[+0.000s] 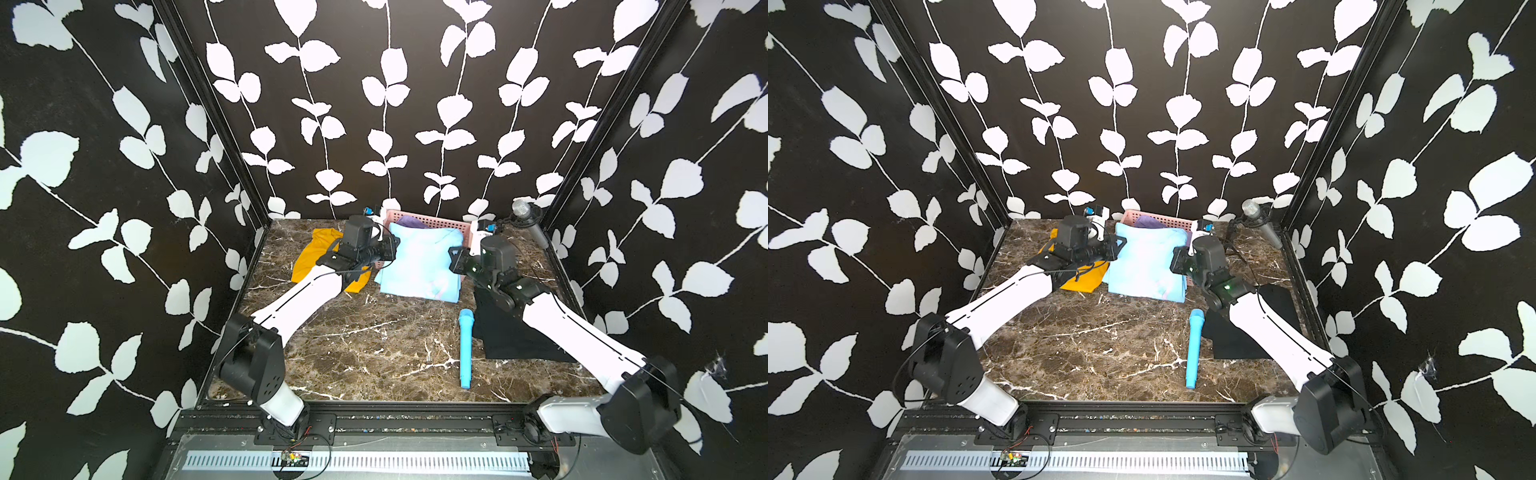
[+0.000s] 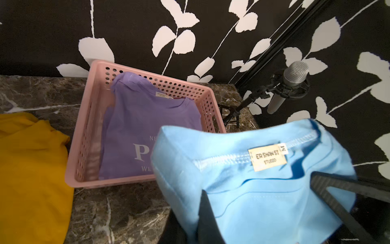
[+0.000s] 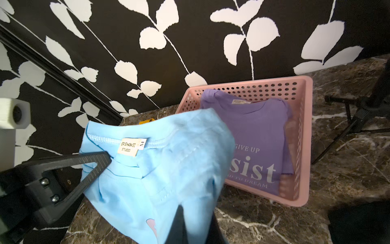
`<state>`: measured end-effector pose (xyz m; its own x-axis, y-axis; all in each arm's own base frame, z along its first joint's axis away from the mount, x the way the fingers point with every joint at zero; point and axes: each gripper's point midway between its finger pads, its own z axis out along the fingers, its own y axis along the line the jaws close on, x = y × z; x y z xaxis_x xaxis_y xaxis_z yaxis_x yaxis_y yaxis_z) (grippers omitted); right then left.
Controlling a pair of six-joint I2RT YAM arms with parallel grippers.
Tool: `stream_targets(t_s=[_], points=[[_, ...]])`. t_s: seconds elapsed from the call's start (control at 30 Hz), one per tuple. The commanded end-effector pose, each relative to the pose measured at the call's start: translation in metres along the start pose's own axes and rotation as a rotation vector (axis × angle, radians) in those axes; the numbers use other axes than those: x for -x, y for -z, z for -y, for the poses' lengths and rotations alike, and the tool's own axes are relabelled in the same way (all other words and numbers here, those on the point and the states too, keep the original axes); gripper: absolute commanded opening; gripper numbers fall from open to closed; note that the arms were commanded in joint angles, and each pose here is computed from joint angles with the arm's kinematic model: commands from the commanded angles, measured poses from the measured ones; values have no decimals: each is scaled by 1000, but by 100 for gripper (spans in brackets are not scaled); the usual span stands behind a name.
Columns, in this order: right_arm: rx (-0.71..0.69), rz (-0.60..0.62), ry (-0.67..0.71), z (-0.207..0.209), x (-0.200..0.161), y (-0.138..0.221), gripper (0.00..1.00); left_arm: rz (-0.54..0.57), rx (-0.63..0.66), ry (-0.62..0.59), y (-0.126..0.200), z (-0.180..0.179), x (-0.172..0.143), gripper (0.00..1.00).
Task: Put the folded t-shirts into the basket
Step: Pick up the T-shirt from the center of the board, then place the T-shirt in the bin.
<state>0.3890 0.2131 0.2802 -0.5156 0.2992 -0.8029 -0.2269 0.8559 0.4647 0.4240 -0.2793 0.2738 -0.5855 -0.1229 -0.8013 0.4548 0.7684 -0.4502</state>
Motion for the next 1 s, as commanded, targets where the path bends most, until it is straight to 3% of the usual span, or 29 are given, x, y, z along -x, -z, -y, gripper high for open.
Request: stream_targets(t_s=[0.0,0.53,0.97], points=[[-80,19,1,8,14,-18,0,-28,24,-15,-10,-10,11,0],[-210,-22,-34,56,22,-119,0,-130,61,-5,-110,-66,31,0],[-290,-68,61,98,12,-163,0,-141,91,-92,-173,-98,18,0]])
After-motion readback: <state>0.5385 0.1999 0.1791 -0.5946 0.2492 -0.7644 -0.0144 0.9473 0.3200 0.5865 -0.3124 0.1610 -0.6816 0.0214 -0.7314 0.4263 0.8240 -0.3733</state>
